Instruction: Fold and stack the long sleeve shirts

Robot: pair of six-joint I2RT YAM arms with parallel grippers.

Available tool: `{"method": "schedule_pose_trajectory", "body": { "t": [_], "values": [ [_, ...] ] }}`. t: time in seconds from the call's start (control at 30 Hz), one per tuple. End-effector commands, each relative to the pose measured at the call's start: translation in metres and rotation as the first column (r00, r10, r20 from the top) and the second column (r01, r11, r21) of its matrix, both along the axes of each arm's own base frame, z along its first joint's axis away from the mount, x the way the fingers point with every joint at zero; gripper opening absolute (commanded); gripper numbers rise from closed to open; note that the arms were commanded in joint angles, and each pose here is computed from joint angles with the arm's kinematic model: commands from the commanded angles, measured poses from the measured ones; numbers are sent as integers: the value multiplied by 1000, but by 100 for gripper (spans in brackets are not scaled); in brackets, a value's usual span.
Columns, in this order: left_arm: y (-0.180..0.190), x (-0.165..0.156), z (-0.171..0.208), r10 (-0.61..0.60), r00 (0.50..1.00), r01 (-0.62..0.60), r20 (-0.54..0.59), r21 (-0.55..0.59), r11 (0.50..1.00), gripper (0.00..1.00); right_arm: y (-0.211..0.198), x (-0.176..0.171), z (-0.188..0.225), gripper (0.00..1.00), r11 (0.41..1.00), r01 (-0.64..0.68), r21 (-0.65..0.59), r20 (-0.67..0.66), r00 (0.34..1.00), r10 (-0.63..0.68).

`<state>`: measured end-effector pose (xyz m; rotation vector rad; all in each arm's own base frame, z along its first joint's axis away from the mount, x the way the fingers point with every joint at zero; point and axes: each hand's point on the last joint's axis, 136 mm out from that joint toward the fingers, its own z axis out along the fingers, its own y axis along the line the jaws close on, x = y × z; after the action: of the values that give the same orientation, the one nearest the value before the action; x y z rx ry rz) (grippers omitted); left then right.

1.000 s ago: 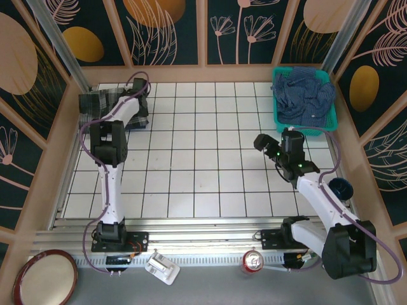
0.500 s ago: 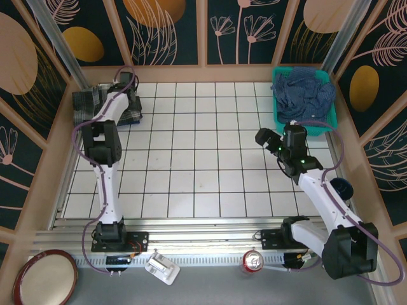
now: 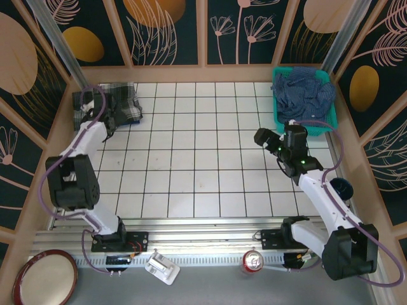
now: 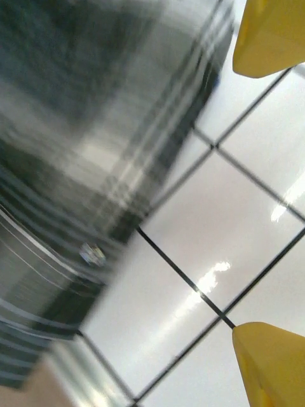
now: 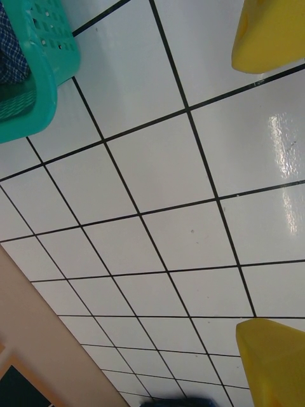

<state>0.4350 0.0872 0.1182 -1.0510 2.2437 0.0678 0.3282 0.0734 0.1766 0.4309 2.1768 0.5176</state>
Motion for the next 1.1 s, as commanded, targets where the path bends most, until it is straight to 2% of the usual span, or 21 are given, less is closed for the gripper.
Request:
{"method": "schedule_pose_trajectory", "body": {
  "t": [0.0, 0.13, 0.4, 0.57, 0.9, 1.0, 1.07],
  "values": [
    [24, 7, -33, 138, 990, -136, 7, -122, 983, 98, 0, -5, 1, 99, 999, -27, -18, 22, 999, 28],
    [41, 33, -28, 162, 986, -158, 46, -83, 984, 99, -1, -13, 0, 99, 1000, -26, -17, 29, 999, 26],
    [68, 95, -69, 183, 983, -183, -16, -61, 981, 98, -9, -16, -2, 99, 998, -13, -61, 29, 999, 15],
    [86, 111, -67, 199, 979, -200, -35, -32, 979, 98, -12, -18, 0, 99, 997, -8, -82, 22, 1000, 10],
    [103, 68, -15, 230, 973, -227, -25, 91, 970, 99, -14, -17, 11, 99, 994, -12, -109, 60, 998, 19],
    [92, 56, 12, 167, 986, -166, -10, 78, 983, 99, -21, -13, 26, 99, 988, 16, -153, 130, 992, 4],
    [76, 36, 36, 124, 991, -127, 49, 72, 989, 99, -35, -6, 42, 99, 973, 88, -213, 218, 975, -41]
  ]
}}
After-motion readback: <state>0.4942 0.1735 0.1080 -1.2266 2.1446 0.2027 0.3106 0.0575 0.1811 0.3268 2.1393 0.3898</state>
